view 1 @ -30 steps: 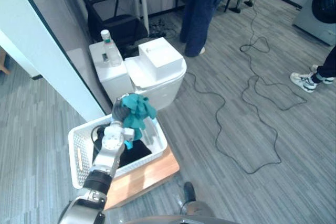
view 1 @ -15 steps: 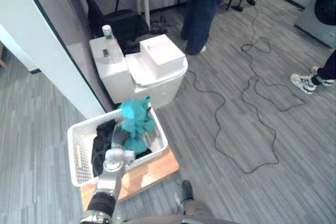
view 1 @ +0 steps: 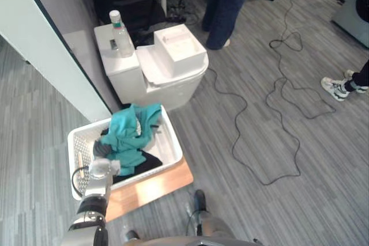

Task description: Tidy the bed and pick cloth on bed and put in laundry

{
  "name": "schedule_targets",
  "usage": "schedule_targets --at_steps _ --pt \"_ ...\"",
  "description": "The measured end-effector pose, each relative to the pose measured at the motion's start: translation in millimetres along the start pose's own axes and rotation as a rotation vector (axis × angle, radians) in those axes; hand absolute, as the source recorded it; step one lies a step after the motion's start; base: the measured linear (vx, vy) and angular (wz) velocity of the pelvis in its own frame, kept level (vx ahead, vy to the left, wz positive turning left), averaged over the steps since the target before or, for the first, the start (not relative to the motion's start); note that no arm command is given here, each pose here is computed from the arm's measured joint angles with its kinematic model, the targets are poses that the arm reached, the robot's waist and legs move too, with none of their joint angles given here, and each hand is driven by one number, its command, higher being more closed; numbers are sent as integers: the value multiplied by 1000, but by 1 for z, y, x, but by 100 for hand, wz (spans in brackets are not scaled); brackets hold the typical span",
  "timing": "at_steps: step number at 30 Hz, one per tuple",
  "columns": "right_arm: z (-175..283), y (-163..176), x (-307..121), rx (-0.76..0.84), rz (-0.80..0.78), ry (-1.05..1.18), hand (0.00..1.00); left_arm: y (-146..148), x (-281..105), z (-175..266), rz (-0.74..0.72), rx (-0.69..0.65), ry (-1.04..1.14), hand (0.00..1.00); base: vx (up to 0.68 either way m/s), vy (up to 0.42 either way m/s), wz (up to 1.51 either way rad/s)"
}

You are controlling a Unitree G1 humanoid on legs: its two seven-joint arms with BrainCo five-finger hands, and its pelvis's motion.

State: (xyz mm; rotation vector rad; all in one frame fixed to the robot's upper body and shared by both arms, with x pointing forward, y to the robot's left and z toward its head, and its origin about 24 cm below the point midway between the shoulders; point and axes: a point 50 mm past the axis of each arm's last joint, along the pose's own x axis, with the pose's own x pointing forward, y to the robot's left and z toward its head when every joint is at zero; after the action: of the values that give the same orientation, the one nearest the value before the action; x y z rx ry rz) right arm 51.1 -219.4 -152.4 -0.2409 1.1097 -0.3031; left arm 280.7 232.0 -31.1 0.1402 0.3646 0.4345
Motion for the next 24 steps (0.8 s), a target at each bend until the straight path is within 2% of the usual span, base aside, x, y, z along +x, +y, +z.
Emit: schedule_targets --at_steps 6,7,12,18,24 --pt "27 6 1 -16 20 -108 0 -7 3 9 -13 26 -24 100 -80 -35 -3" --pt "29 7 2 -19 23 -114 0 -8 3 4 -19 37 -4 0 -58 -30 -3" --pt "48 6 7 -21 10 -148 0 -21 -7 -17 -91 94 57 0 -52 -27 -3" --pt "49 4 11 -14 3 -131 0 -36 -20 -34 -161 120 94 0 -13 -23 -7" --pt "45 2 11 2 -7 -115 0 -37 -25 -38 -194 86 96 0 0 0 1"
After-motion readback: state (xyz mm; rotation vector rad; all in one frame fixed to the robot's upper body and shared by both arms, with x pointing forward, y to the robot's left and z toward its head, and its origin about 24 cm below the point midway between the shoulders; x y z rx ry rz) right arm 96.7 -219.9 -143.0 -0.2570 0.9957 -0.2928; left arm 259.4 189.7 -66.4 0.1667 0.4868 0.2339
